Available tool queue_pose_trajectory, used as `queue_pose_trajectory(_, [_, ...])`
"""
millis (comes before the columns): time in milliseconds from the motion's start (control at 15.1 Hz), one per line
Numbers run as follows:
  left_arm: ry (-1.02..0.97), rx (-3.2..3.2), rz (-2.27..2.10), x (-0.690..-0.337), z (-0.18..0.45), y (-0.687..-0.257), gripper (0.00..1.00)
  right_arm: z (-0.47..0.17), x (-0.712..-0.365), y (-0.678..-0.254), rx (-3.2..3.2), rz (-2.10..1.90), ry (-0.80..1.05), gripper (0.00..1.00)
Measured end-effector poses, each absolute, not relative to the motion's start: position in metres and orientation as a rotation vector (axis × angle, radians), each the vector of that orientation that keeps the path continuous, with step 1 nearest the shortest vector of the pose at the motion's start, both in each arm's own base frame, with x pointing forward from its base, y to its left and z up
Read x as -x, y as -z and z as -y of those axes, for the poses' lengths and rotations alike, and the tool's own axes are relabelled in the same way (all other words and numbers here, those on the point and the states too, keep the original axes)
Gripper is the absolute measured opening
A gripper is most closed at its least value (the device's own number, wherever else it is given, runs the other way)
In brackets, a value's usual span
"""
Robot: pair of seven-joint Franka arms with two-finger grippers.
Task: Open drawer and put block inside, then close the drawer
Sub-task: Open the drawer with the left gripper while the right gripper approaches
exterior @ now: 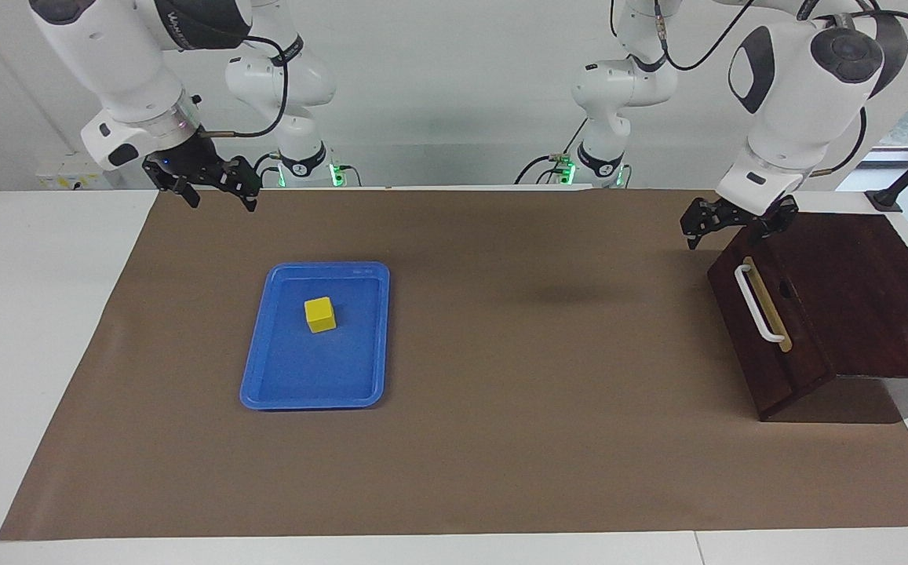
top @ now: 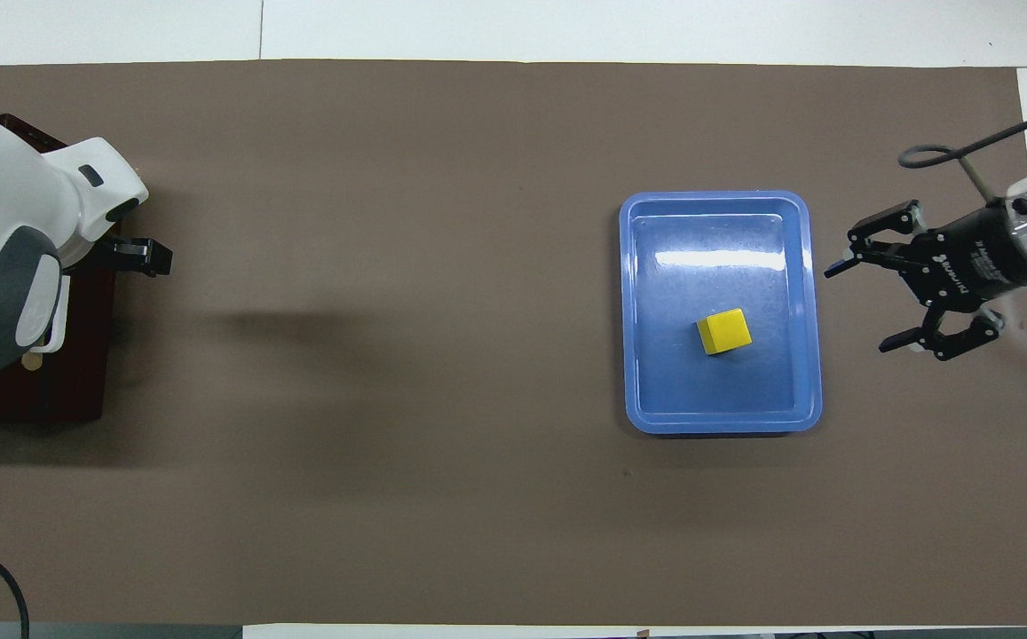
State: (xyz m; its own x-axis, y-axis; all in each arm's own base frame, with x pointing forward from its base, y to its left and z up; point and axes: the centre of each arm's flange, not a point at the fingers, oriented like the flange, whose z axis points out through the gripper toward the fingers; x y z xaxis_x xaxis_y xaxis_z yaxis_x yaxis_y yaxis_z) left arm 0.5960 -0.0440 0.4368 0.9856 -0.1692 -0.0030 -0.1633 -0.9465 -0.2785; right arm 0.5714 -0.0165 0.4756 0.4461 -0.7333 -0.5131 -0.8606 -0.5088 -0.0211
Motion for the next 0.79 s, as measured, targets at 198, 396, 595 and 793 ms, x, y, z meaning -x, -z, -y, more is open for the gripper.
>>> queue_pose_trajectory(198, [0.046,2.856,-0.231,-0.597,0.03,-0.418,1.0,0.013,-0.57,-0.411,2.251,-1.52,-0.78,1.0])
queue_pose_trajectory(396, [0.068,2.841,-0.242,-0.599,0.029,-0.42,1.0,0.023,-0.57,-0.361,2.171,-1.592,-0.885,1.0])
queue_pose_trajectory(595, [0.07,2.816,-0.254,-0.599,0.023,-0.416,1.0,0.027,-0.578,-0.32,2.084,-1.627,-0.944,1.0])
queue_pose_trajectory(793, [0.071,2.793,-0.258,-0.601,0.014,-0.413,1.0,0.028,-0.58,-0.295,2.049,-1.642,-0.992,1.0])
